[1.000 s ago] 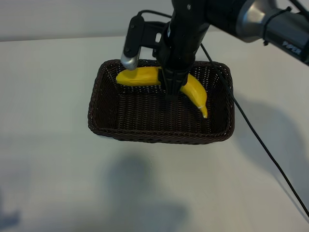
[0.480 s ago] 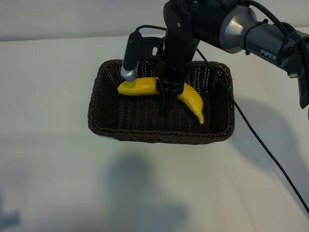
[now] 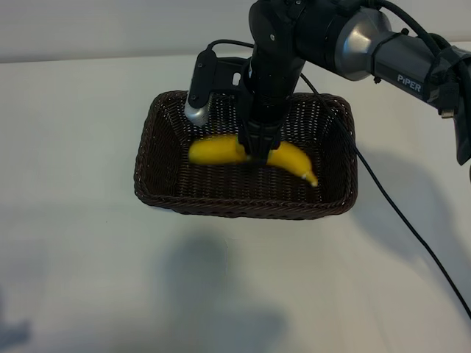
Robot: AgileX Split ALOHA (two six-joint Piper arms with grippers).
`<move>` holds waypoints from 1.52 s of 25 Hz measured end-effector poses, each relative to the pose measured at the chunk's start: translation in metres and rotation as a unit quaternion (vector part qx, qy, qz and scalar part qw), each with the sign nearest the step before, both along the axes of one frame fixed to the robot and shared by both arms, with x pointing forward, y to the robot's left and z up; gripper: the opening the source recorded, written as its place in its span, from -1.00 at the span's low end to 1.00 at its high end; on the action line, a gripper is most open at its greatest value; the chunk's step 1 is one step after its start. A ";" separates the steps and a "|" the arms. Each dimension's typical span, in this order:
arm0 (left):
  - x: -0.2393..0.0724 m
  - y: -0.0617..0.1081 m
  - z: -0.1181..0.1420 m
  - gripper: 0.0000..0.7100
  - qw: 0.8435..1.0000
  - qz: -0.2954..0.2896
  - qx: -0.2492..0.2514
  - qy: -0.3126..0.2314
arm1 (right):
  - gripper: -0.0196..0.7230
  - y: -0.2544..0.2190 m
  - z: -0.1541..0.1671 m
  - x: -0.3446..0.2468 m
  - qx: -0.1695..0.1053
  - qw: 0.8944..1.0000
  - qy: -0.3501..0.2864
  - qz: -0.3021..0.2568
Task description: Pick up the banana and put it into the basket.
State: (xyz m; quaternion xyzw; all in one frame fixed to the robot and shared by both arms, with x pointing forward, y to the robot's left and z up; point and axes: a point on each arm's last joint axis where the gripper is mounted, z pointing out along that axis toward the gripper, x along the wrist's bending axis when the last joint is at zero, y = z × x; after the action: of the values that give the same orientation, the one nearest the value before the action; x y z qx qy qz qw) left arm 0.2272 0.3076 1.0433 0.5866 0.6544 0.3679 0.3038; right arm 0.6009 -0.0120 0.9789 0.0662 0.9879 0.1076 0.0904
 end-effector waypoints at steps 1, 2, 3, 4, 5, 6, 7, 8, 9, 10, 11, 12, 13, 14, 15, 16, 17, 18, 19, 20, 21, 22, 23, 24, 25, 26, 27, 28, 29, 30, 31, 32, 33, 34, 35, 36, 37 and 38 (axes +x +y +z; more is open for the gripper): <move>0.000 0.000 0.000 0.54 1.000 0.000 0.000 0.000 | 0.63 0.000 0.001 0.000 -0.001 1.000 0.002 -0.002; 0.000 0.000 0.000 0.54 1.000 0.000 0.000 0.000 | 0.64 0.000 0.002 0.000 -0.002 1.000 0.004 -0.003; 0.000 0.000 0.000 0.54 1.000 0.000 0.000 0.000 | 0.64 0.000 0.004 0.000 -0.003 1.000 0.007 -0.006; 0.000 0.000 0.000 0.54 1.000 0.000 0.000 0.000 | 0.64 0.000 0.006 -0.001 -0.005 1.000 0.011 -0.008; 0.000 0.000 0.000 0.54 1.000 0.000 0.000 0.000 | 0.63 0.000 0.010 -0.001 -0.006 1.000 0.014 -0.011; 0.000 0.000 0.000 0.54 1.000 0.000 0.000 0.000 | 0.63 0.000 0.014 0.000 -0.004 1.000 0.014 -0.014; 0.000 0.000 0.000 0.54 1.000 0.000 0.000 0.000 | 0.61 0.001 0.019 0.000 -0.003 1.000 0.014 -0.017; 0.000 0.000 0.000 0.54 1.000 0.000 0.000 0.000 | 0.61 0.001 0.024 0.000 -0.003 1.000 0.016 -0.022; 0.000 0.000 0.000 0.54 1.000 0.000 0.000 0.000 | 0.61 0.001 0.029 0.001 -0.001 1.000 0.016 -0.026; 0.000 0.000 0.000 0.54 1.000 0.000 0.000 0.000 | 0.60 0.001 0.034 0.001 -0.002 0.999 0.018 -0.028; 0.000 0.000 0.000 0.54 1.000 0.000 0.000 0.000 | 0.60 0.000 0.037 0.001 -0.007 0.999 0.020 -0.029; 0.000 0.000 0.000 0.54 1.000 0.000 0.000 0.000 | 0.60 0.000 0.042 0.001 -0.009 0.999 0.018 -0.032; 0.000 0.000 0.000 0.54 1.000 0.000 0.000 0.000 | 0.60 -0.001 0.046 0.002 -0.012 0.999 0.011 -0.036; 0.000 0.000 0.000 0.54 1.000 0.000 0.000 0.000 | 0.60 -0.002 0.051 0.004 -0.013 0.999 0.003 -0.043; 0.000 0.000 0.000 0.54 1.000 0.000 0.000 0.000 | 0.60 -0.002 0.054 0.006 -0.014 0.999 -0.006 -0.051; 0.000 0.000 0.000 0.54 1.000 0.000 0.000 0.000 | 0.60 -0.003 0.058 0.008 -0.017 0.998 -0.017 -0.064; 0.000 0.000 0.000 0.54 1.000 0.000 0.000 0.000 | 0.60 -0.006 0.060 0.010 -0.019 0.996 -0.025 -0.081; 0.000 0.000 0.000 0.54 1.000 0.000 0.000 0.000 | 0.60 -0.008 0.061 0.012 -0.021 0.995 -0.029 -0.097; 0.000 0.000 0.000 0.54 1.000 0.000 0.000 0.000 | 0.60 -0.010 0.062 0.014 -0.019 0.993 -0.033 -0.114; 0.000 0.000 0.000 0.54 1.000 0.000 0.000 0.000 | 0.60 -0.013 0.062 0.017 -0.020 0.990 -0.037 -0.132; 0.000 0.000 0.000 0.54 1.000 0.000 0.000 0.000 | 0.60 -0.015 0.062 0.019 -0.017 0.988 -0.038 -0.148; 0.000 0.000 0.000 0.54 1.000 0.000 0.000 0.000 | 0.60 -0.018 0.063 0.021 -0.013 0.986 -0.038 -0.161; 0.000 0.000 0.000 0.54 1.000 0.000 0.000 0.000 | 0.60 -0.021 0.063 0.024 -0.009 0.983 -0.038 -0.177; 0.000 0.000 0.000 0.54 1.000 0.000 0.000 0.000 | 0.60 -0.024 0.064 0.026 -0.003 0.980 -0.036 -0.195; 0.000 0.000 0.000 0.54 1.000 0.000 0.000 0.000 | 0.60 -0.028 0.064 0.029 0.005 0.976 -0.032 -0.214; 0.000 0.000 0.000 0.54 1.000 0.000 0.000 0.000 | 0.60 -0.032 0.064 0.033 0.015 0.971 -0.025 -0.238; 0.000 0.000 0.000 0.54 1.000 0.000 0.000 0.000 | 0.60 -0.038 0.064 0.036 0.028 0.964 -0.014 -0.263; 0.000 0.000 0.000 0.54 1.000 0.000 0.000 0.000 | 0.60 -0.043 0.064 0.039 0.042 0.957 -0.001 -0.286; 0.000 0.000 0.000 0.54 1.000 0.000 0.000 0.000 | 0.60 -0.050 0.064 0.044 0.055 0.950 0.012 -0.308; 0.000 0.000 0.000 0.54 1.000 0.000 0.000 0.000 | 0.59 -0.059 0.064 0.049 0.065 0.941 0.021 -0.331; 0.000 0.000 0.000 0.54 1.000 0.000 0.000 0.000 | 0.58 -0.066 0.064 0.052 0.079 0.933 0.035 -0.350; 0.000 0.000 0.000 0.54 1.000 0.000 0.000 0.000 | 0.56 -0.074 0.064 0.057 0.092 0.924 0.048 -0.368; 0.000 0.000 0.000 0.54 1.000 0.000 0.000 0.000 | 0.54 -0.083 0.065 0.061 0.102 0.916 0.057 -0.385; 0.000 0.000 0.000 0.54 1.000 0.000 0.000 0.000 | 0.52 -0.091 0.065 0.065 0.112 0.907 0.065 -0.401; 0.000 0.000 0.000 0.54 1.000 0.000 0.000 0.000 | 0.50 -0.099 0.065 0.069 0.118 0.900 0.070 -0.415; 0.000 0.000 0.000 0.54 1.000 0.000 0.000 0.000 | 0.48 -0.108 0.065 0.073 0.122 0.892 0.072 -0.429; 0.000 0.000 0.000 0.54 1.000 0.000 0.000 0.000 | 0.46 -0.118 0.065 0.077 0.125 0.885 0.072 -0.443; 0.000 0.000 0.000 0.54 1.000 0.000 -0.001 0.000 | 0.45 -0.130 0.065 0.081 0.127 0.876 0.072 -0.459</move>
State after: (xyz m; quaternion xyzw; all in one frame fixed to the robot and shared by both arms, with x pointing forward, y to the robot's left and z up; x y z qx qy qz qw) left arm 0.2272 0.3076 1.0433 0.5860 0.6549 0.3677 0.3041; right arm 0.6820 -0.1417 1.0440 0.5308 0.8281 0.1733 0.0492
